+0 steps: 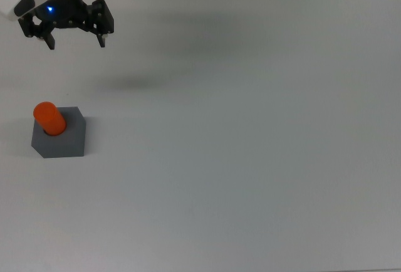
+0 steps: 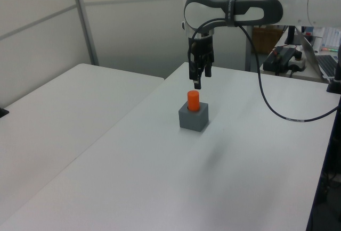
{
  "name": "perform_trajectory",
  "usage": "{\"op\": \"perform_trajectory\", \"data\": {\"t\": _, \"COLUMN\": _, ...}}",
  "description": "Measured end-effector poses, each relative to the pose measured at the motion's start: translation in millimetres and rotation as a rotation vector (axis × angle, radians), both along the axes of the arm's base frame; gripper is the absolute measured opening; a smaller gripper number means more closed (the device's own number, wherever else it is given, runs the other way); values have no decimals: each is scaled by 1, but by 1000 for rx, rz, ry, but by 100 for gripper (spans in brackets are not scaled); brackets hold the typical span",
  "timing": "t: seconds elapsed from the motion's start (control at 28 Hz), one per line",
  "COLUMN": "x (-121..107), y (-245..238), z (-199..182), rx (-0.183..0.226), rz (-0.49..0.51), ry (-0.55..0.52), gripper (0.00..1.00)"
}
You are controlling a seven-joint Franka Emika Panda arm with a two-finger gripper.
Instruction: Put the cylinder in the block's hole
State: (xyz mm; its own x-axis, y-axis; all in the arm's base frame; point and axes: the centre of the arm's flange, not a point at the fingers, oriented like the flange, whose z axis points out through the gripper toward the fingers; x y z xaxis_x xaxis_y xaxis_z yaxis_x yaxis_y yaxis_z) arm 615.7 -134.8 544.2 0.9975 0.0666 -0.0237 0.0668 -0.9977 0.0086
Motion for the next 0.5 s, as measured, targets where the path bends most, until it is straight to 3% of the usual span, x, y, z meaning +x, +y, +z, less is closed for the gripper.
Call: {"op": "perform_trajectory", "data": {"t": 0.5, "x": 4, "y": 17, "z": 0, "rx": -1, "rz": -31, "ry": 1, "gripper": 100}}
